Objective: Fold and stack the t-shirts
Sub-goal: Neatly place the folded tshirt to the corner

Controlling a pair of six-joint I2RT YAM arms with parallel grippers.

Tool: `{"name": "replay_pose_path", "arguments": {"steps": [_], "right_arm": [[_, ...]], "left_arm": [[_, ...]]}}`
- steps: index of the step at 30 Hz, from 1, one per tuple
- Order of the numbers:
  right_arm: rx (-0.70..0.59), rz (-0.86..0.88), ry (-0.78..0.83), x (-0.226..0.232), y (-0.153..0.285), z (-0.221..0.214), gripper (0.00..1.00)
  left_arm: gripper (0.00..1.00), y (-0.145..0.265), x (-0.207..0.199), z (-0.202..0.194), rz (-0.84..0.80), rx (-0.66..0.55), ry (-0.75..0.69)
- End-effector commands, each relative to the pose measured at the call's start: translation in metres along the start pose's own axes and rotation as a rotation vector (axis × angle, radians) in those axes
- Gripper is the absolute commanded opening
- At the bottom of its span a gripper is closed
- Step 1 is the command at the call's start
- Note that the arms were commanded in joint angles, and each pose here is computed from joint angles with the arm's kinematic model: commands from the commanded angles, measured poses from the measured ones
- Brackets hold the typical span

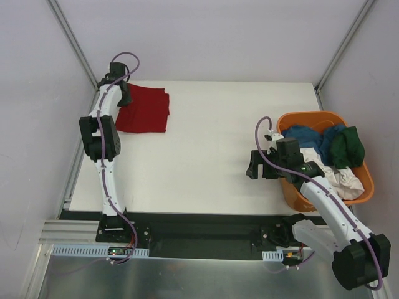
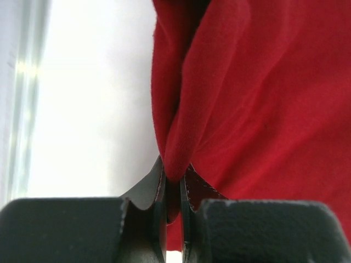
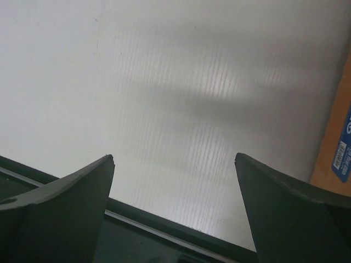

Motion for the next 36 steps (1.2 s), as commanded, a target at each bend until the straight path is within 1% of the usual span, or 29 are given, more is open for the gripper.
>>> {"name": "replay_pose_path", "arguments": {"steps": [1, 2, 5, 9, 11, 15, 17, 18, 19, 20, 21, 22, 23, 24, 26, 27, 29, 30, 32, 34, 35, 36], "right_arm": [[-0.108, -0.064, -0.045, 0.001, 0.008, 0.017, 0.96], [-0.137, -0.056, -0.067, 0.003, 0.010, 0.018, 0.96], [-0.153, -0.056, -0.093, 0.003, 0.012, 0.016, 0.96], [-0.174, -0.069, -0.119, 0.005, 0.020, 0.019, 0.96], [-0.178, -0.074, -0.124, 0.005, 0.022, 0.020, 0.96], [-0.166, -0.091, -0.142, 0.006, 0.019, 0.025, 0.96], [-0.159, -0.081, -0.146, 0.008, 0.019, 0.026, 0.96], [-0.164, -0.073, -0.143, 0.010, 0.020, 0.028, 0.96], [-0.173, -0.070, -0.137, 0.011, 0.022, 0.029, 0.96], [-0.181, -0.065, -0.131, 0.012, 0.023, 0.030, 0.96], [-0.186, -0.061, -0.126, 0.013, 0.023, 0.030, 0.96], [-0.199, -0.054, -0.117, 0.014, 0.022, 0.032, 0.96], [-0.201, -0.053, -0.106, 0.014, 0.021, 0.032, 0.96], [-0.206, -0.047, -0.094, 0.016, 0.021, 0.033, 0.96], [-0.219, -0.035, -0.072, 0.019, 0.020, 0.037, 0.96], [-0.225, -0.028, -0.059, 0.022, 0.020, 0.038, 0.96], [-0.241, -0.025, -0.032, 0.023, 0.021, 0.040, 0.96], [-0.247, -0.025, -0.030, 0.024, 0.021, 0.040, 0.96], [-0.262, -0.013, -0.017, 0.024, 0.021, 0.041, 0.96], [-0.276, 0.008, -0.011, 0.026, 0.022, 0.041, 0.96], [-0.280, 0.028, -0.007, 0.027, 0.022, 0.040, 0.96], [-0.298, 0.039, -0.005, 0.028, 0.025, 0.041, 0.96]], "left_arm": [[0.00, -0.016, 0.038, 0.036, 0.072, -0.080, -0.034], [0.00, -0.020, 0.042, 0.041, 0.081, -0.094, -0.040], [0.00, -0.035, 0.054, 0.053, 0.107, -0.131, -0.034], [0.00, -0.049, 0.067, 0.061, 0.100, -0.170, -0.014], [0.04, -0.051, 0.068, 0.066, 0.101, -0.206, -0.017], [0.42, -0.045, 0.069, 0.075, 0.100, -0.252, -0.035], [0.49, -0.035, 0.075, 0.081, 0.145, -0.274, -0.038], [0.65, -0.029, 0.076, 0.083, 0.160, -0.280, -0.035], [0.88, -0.016, 0.078, 0.086, 0.171, -0.293, -0.024], [0.99, -0.008, 0.078, 0.087, 0.164, -0.299, -0.021], [0.99, 0.015, 0.079, 0.094, 0.152, -0.336, 0.006], [0.99, 0.019, 0.077, 0.089, 0.134, -0.323, 0.011], [0.99, 0.028, 0.074, 0.089, 0.077, -0.331, 0.019], [0.99, 0.047, 0.072, 0.088, 0.044, -0.342, 0.048], [0.99, 0.068, 0.064, 0.085, -0.061, -0.349, 0.100], [0.99, 0.079, 0.058, 0.078, -0.149, -0.333, 0.153], [0.99, 0.083, 0.047, 0.066, -0.265, -0.282, 0.172], [0.99, 0.087, 0.042, 0.050, -0.285, -0.228, 0.204], [0.99, 0.091, 0.026, 0.033, -0.314, -0.179, 0.228], [0.99, 0.097, 0.011, 0.012, -0.319, -0.127, 0.220], [0.99, 0.103, -0.007, 0.003, -0.328, -0.114, 0.197], [0.99, 0.112, -0.012, -0.014, -0.300, -0.100, 0.190]]}}
Point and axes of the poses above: each gripper's point midway between its finger pads, its own y axis back along the fingers, its own x axis along the line the jaws close on, z = x × y, the point moved 10 cm from there along y, back along the fingers, and after that the axes turned 2 degrees about -y, right-handed, at the moved point
